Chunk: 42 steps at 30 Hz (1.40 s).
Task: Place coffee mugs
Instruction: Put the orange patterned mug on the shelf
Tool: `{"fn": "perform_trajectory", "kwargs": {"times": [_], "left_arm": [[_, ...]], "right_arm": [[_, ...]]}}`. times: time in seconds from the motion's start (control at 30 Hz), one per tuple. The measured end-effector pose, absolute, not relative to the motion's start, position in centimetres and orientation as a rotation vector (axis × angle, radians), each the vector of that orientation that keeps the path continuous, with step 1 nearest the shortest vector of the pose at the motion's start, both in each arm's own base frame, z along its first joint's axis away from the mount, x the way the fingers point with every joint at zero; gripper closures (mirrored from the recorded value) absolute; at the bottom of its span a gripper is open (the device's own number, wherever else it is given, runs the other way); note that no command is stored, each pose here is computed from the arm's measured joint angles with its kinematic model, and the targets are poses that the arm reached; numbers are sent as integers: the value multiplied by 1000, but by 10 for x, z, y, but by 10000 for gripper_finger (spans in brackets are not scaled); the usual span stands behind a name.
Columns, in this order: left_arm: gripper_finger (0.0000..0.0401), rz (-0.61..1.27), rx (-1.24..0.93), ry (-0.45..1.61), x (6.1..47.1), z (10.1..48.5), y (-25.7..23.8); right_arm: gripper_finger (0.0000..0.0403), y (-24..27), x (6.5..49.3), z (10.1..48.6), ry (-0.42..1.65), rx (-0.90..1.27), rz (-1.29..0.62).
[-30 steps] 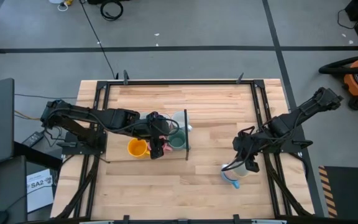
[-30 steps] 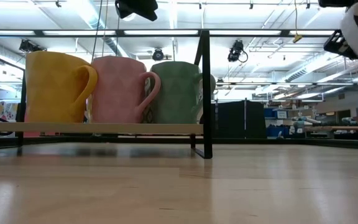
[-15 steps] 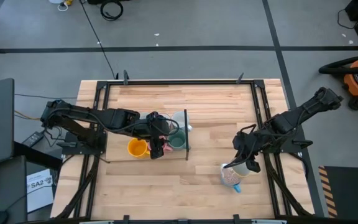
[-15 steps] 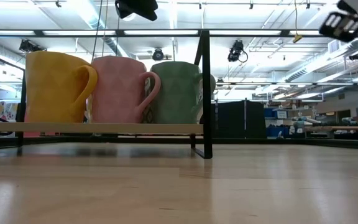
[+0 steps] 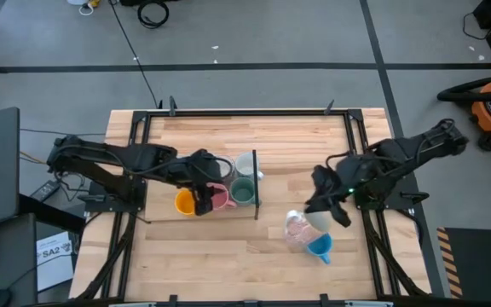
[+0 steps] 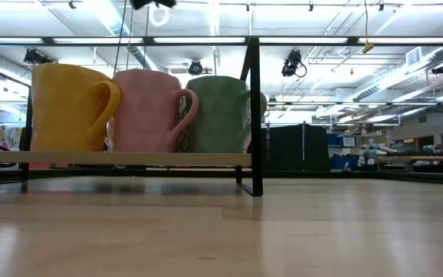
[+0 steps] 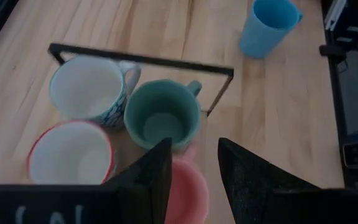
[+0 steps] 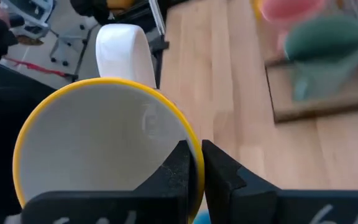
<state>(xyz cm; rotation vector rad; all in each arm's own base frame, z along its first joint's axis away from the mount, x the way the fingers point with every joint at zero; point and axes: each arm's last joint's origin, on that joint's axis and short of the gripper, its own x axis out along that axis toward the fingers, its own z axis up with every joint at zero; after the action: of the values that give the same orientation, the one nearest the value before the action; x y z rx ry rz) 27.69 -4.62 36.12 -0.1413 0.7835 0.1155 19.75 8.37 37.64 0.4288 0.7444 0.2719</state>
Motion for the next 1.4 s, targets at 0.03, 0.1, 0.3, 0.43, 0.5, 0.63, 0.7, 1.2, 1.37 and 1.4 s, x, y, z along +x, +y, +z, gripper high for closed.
{"fn": "perform_trajectory", "kwargs": {"times": [0.03,0.1,0.3,0.43,0.5,0.63,0.7,1.2,1.37,1.4], "left_arm": [[264,116,-141,787,272,364,-45],[264,116,-141,788,262,369,-43],[264,129,-131,811,236,380,-38],[264,141,-124,827,223,384,-35],[264,141,-124,828,217,386,-34],[264,153,-112,861,206,387,-32],[264,157,-106,884,201,387,-31],[264,165,-97,915,196,386,-30],[264,165,-98,913,196,386,-30],[264,165,-98,911,196,386,-30]], "right_arm": [[373,86,206,382,741,404,282],[373,92,225,390,730,351,306],[372,110,291,396,741,211,376],[372,120,338,382,783,144,374],[372,124,359,373,803,129,369],[372,129,396,350,841,125,345],[372,131,411,337,861,125,336],[371,140,460,249,1035,34,304],[371,143,459,242,1051,-55,320],[371,144,457,241,1059,-85,319]]}}
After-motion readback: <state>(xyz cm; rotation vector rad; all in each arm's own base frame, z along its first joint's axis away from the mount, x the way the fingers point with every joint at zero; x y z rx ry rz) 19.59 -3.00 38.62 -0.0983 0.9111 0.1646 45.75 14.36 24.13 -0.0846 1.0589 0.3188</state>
